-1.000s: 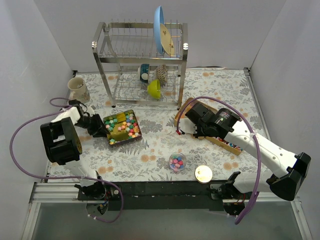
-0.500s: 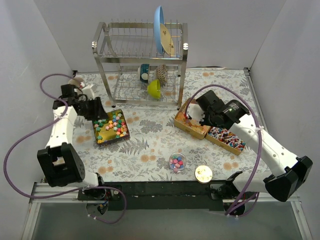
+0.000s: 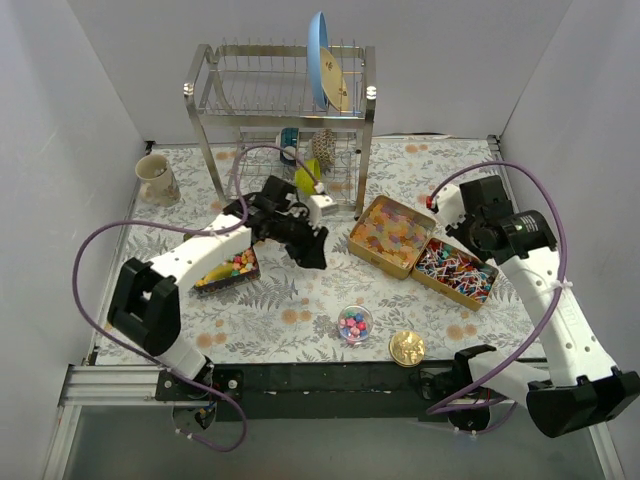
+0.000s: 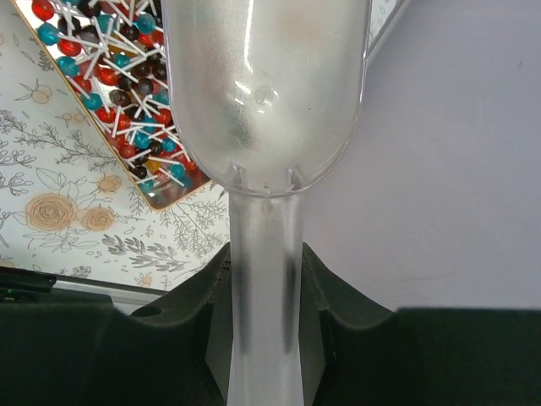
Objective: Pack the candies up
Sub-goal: Move the storage box to the center of the board.
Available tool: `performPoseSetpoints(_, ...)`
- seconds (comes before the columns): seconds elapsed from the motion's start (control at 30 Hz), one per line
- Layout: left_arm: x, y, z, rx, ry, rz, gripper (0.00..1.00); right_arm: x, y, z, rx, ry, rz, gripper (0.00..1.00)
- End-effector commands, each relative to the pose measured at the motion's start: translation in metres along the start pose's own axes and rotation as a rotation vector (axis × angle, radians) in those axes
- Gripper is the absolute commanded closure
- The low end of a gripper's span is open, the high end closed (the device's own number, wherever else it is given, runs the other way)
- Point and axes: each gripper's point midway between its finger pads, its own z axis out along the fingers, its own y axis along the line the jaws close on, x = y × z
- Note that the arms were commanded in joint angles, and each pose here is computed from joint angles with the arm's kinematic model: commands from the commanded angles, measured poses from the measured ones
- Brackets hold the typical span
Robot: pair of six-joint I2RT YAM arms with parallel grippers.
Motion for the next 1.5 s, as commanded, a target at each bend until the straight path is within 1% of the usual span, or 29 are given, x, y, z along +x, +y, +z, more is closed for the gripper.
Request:
performPoseSetpoints(0.0,-0.028,-0.033,0.041,0.116,-0.001,0.319,0.56,0.025,0.005,-0.002,0.013,0.013,0.114,0.99)
performPoseSetpoints(0.07,-0.039,-0.038,0.052,0.132,0.0,0.449,0.56,0.034,0.01,0.0,0.01,0.028,0.133,0.99)
performPoseSetpoints(0.1,-0.034,-0.04,0.068,0.144,0.033,0.49,0.56,0.04,0.011,0.0,0.009,0.033,0.154,0.99)
performPoseSetpoints(0.2,-0.05,-0.043,0.085,0.145,0.018,0.591,0.55,0.054,0.021,0.006,-0.004,0.06,0.179,0.99)
performPoseSetpoints(0.23,-0.05,-0.038,0.096,0.147,0.031,0.59,0.55,0.058,0.025,0.009,-0.013,0.069,0.179,0.99)
performPoseSetpoints(0.27,-0.063,-0.039,0.099,0.142,0.007,0.609,0.55,0.06,0.028,0.01,-0.018,0.07,0.182,0.99)
performPoseSetpoints(0.3,-0.067,-0.041,0.105,0.144,0.004,0.628,0.55,0.063,0.029,0.01,-0.017,0.073,0.187,0.99)
performPoseSetpoints(0.33,-0.062,-0.034,0.117,0.142,0.031,0.627,0.55,0.066,0.031,0.012,-0.02,0.081,0.188,0.99)
performPoseSetpoints(0.37,-0.074,-0.034,0.121,0.13,0.007,0.648,0.55,0.067,0.032,0.012,-0.02,0.083,0.189,0.99)
performPoseSetpoints(0.43,-0.075,-0.034,0.133,0.135,0.011,0.665,0.55,0.07,0.032,0.012,-0.015,0.084,0.197,0.99)
performPoseSetpoints(0.47,-0.07,-0.029,0.144,0.139,0.031,0.661,0.55,0.072,0.034,0.013,-0.018,0.091,0.199,0.99)
performPoseSetpoints(0.53,-0.075,-0.031,0.153,0.146,0.032,0.683,0.55,0.073,0.035,0.014,-0.019,0.095,0.2,0.99)
performPoseSetpoints(0.57,-0.067,-0.025,0.163,0.151,0.058,0.672,0.55,0.074,0.034,0.015,-0.015,0.094,0.204,0.99)
performPoseSetpoints(0.73,-0.06,-0.015,0.184,0.15,0.084,0.695,0.55,0.075,0.033,0.021,-0.029,0.098,0.206,0.99)
performPoseSetpoints(0.83,-0.056,-0.011,0.188,0.144,0.1,0.682,0.56,0.073,0.03,0.025,-0.034,0.098,0.207,0.99)
performPoseSetpoints(0.9,-0.058,-0.015,0.183,0.146,0.094,0.677,0.58,0.072,0.026,0.027,-0.032,0.096,0.203,0.99)
performPoseSetpoints(0.93,-0.052,-0.016,0.182,0.151,0.103,0.671,0.59,0.072,0.024,0.027,-0.029,0.096,0.201,0.99)
performPoseSetpoints(1.03,-0.039,-0.028,0.178,0.173,0.116,0.618,0.67,0.07,0.02,0.03,-0.031,0.094,0.195,0.99)
performPoseSetpoints(1.07,-0.033,-0.035,0.179,0.184,0.127,0.607,0.72,0.069,0.019,0.032,-0.037,0.1,0.197,0.99)
performPoseSetpoints(1.1,-0.029,-0.039,0.178,0.194,0.136,0.582,0.75,0.068,0.017,0.032,-0.039,0.095,0.195,0.99)
performPoseSetpoints(1.13,-0.02,-0.042,0.176,0.2,0.154,0.561,0.76,0.065,0.014,0.031,-0.035,0.089,0.195,0.99)
performPoseSetpoints(1.17,-0.015,-0.049,0.176,0.21,0.163,0.549,0.8,0.064,0.012,0.032,-0.039,0.09,0.191,0.99)
performPoseSetpoints(1.2,-0.011,-0.053,0.175,0.209,0.171,0.504,0.81,0.062,0.009,0.033,-0.035,0.084,0.186,0.99)
performPoseSetpoints(1.23,-0.012,-0.058,0.171,0.206,0.164,0.49,0.82,0.06,0.005,0.031,-0.027,0.078,0.177,0.99)
performPoseSetpoints(1.27,-0.003,-0.059,0.171,0.201,0.181,0.46,0.83,0.059,0.004,0.032,-0.029,0.079,0.17,0.99)
performPoseSetpoints(1.33,-0.004,-0.061,0.164,0.157,0.163,0.414,0.84,0.057,0.0,0.033,-0.024,0.072,0.159,0.99)
performPoseSetpoints(1.37,0.007,-0.059,0.163,0.142,0.182,0.395,0.84,0.056,0.0,0.033,-0.028,0.069,0.159,0.99)
performPoseSetpoints(1.4,0.006,-0.058,0.16,0.123,0.175,0.374,0.85,0.056,0.0,0.033,-0.031,0.066,0.157,0.99)
performPoseSetpoints(1.47,0.004,-0.053,0.15,0.065,0.165,0.38,0.86,0.053,0.0,0.035,-0.039,0.057,0.153,0.99)
